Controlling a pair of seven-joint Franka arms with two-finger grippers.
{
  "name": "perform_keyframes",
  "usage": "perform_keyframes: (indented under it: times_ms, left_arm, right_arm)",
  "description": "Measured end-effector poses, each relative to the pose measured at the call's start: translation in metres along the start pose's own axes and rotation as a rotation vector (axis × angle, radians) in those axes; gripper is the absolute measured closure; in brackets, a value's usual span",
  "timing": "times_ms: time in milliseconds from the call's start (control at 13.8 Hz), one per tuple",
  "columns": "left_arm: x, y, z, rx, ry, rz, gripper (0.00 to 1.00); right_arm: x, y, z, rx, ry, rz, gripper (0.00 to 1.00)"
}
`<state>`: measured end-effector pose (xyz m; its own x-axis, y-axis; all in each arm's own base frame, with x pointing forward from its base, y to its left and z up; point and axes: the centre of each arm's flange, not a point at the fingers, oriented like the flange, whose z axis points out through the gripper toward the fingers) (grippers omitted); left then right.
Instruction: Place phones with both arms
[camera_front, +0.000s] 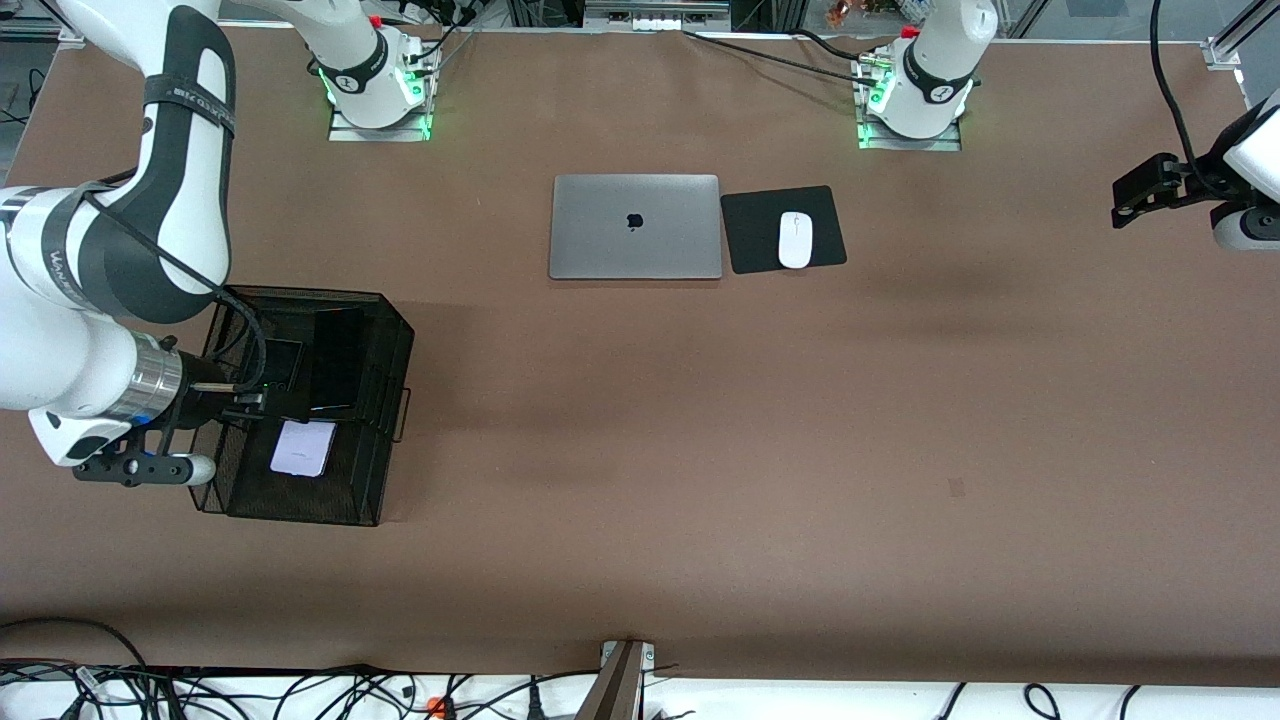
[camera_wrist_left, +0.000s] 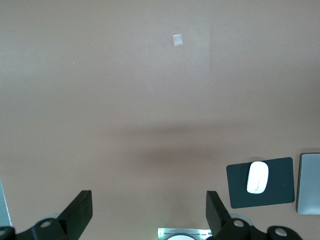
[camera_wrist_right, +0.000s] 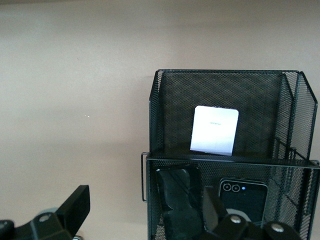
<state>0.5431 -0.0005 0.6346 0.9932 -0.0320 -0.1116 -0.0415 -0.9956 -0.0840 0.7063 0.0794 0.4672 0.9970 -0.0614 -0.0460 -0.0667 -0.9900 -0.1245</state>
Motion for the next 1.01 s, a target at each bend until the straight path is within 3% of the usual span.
perform_keyframes:
  times_ms: [290, 652, 1015]
  left_arm:
    - [0.0, 0.001, 0.0, 0.0, 0.0, 0.002, 0.0]
    - [0.0, 0.002, 0.0, 0.0, -0.001, 0.005, 0.0]
    - [0.0, 0.003, 0.0, 0.0, -0.001, 0.005, 0.0]
  right_arm:
    - [-0.02, -0.031, -0.014, 0.02, -0.05, 0.043, 0.0]
    - [-0.052, -0.016, -0.071, 0.062, -0.105, 0.067, 0.0]
    - [-0.056, -0.003, -0.074, 0.026, -0.133, 0.079, 0.0]
